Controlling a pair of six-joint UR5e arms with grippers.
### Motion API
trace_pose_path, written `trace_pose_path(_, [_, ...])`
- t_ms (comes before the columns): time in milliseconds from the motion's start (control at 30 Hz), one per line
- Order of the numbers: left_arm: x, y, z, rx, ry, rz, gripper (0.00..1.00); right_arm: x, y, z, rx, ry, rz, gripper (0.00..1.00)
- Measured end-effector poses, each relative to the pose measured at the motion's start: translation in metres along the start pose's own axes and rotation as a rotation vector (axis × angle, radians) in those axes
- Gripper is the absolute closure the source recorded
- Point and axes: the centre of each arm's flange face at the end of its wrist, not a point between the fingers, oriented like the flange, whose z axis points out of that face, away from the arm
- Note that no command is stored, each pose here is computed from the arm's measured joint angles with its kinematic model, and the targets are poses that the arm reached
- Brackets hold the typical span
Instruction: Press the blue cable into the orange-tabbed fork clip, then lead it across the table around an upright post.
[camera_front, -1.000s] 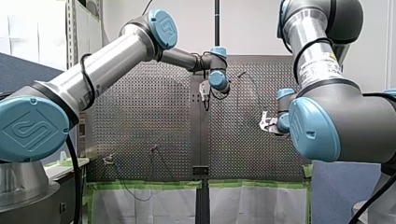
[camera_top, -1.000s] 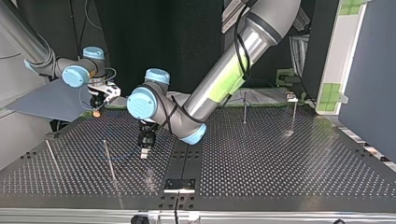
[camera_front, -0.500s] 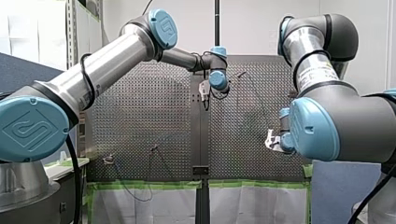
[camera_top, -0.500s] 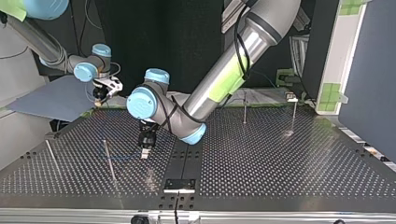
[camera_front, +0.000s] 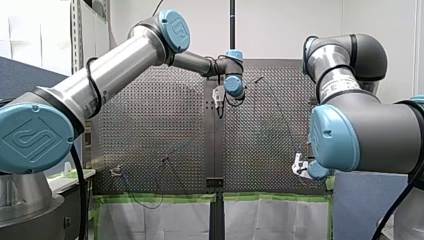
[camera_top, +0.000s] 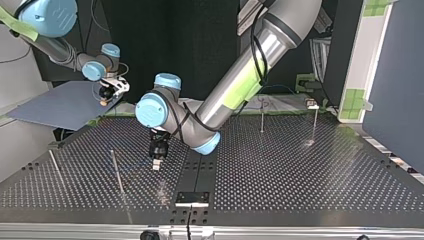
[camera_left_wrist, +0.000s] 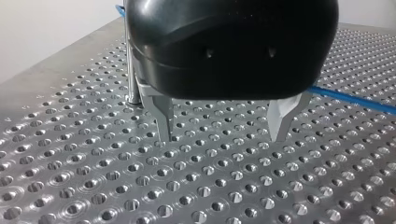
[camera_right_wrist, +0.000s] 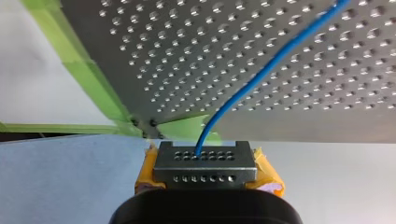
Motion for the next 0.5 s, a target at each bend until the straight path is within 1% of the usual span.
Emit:
trace_pose_path(133, [0.000, 0.000, 0.000, 0.000, 0.000, 0.001, 0.00, -0.015, 0.008, 0.009, -0.006, 0.012, 0.014, 1.00])
trace_pose_path(200, [0.000, 0.000, 0.000, 0.000, 0.001, 0.001, 0.00, -0.023, 0.011, 0.013, -0.008, 0.012, 0.018, 1.00])
trace_pose_path(333, [0.000, 0.000, 0.000, -0.001, 0.002, 0.002, 0.00, -0.045, 0.018, 0.015, -0.017, -0.012, 0.019, 1.00])
trace_pose_path(500, [0.000, 0.000, 0.000, -0.001, 0.003, 0.002, 0.00, -0.078, 0.025, 0.012, -0.027, -0.054, 0.018, 1.00])
